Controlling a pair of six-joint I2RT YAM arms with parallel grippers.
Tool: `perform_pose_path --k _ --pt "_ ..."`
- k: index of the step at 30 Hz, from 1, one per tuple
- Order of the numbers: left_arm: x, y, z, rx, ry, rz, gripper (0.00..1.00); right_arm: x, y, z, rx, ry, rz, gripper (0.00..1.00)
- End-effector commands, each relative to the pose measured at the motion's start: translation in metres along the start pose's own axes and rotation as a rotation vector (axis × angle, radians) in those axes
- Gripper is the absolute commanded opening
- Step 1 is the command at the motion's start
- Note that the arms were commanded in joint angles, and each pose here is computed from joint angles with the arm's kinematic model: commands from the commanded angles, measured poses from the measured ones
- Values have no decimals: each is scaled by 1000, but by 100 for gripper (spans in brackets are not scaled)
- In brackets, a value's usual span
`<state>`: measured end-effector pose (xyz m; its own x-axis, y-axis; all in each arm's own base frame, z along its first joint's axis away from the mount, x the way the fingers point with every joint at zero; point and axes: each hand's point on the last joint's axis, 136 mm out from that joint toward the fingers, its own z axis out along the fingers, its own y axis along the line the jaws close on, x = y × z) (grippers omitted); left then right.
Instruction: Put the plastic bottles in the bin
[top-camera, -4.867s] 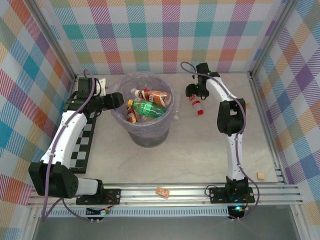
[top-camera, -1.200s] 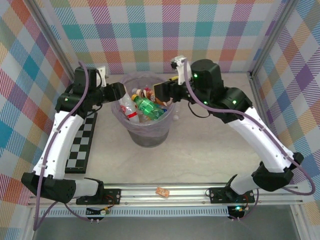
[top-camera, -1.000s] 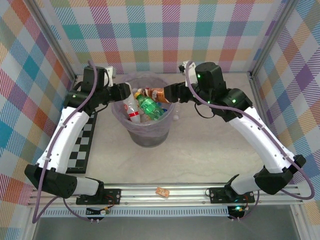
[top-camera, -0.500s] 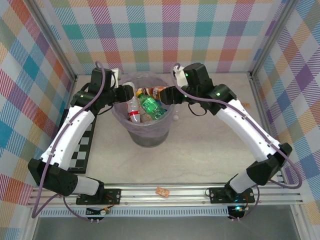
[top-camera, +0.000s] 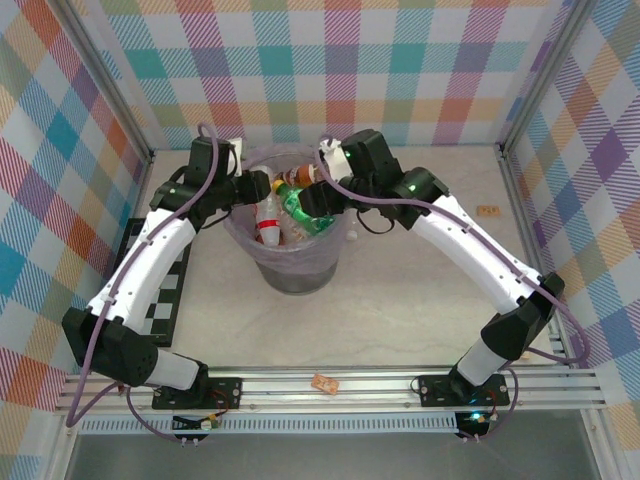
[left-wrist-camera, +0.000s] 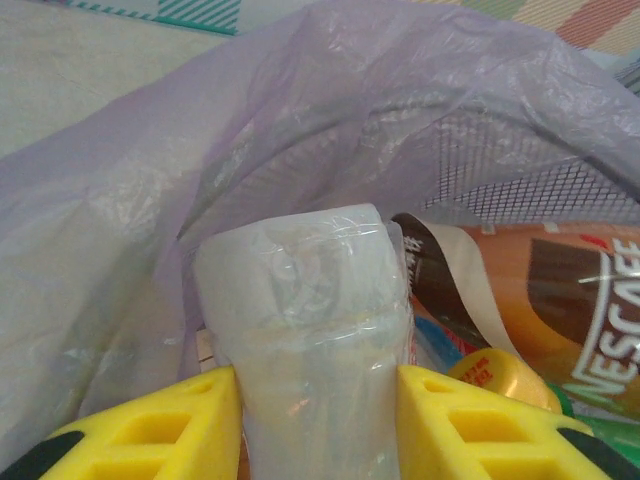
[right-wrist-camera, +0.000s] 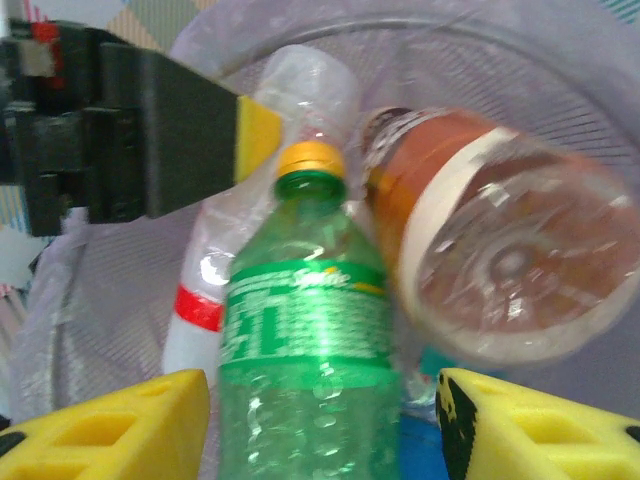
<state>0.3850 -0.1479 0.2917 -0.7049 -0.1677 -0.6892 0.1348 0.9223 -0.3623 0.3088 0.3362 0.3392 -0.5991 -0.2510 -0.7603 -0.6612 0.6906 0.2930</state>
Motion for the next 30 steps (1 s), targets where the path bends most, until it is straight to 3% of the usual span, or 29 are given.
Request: perform_pose_path --k 1,18,24,30 --pt "31 9 13 -41 118 2 41 -6 13 -19 -43 -34 7 62" --pt "-19 -11 -54 -27 -34 59 54 -43 -16 -69 68 -158 -1 67" --pt "-20 -11 -60 -29 -46 62 55 -32 -81 -72 200 -174 132 68" --pt "-9 -10 -45 -10 -17 46 52 6 -150 -50 301 -134 340 71"
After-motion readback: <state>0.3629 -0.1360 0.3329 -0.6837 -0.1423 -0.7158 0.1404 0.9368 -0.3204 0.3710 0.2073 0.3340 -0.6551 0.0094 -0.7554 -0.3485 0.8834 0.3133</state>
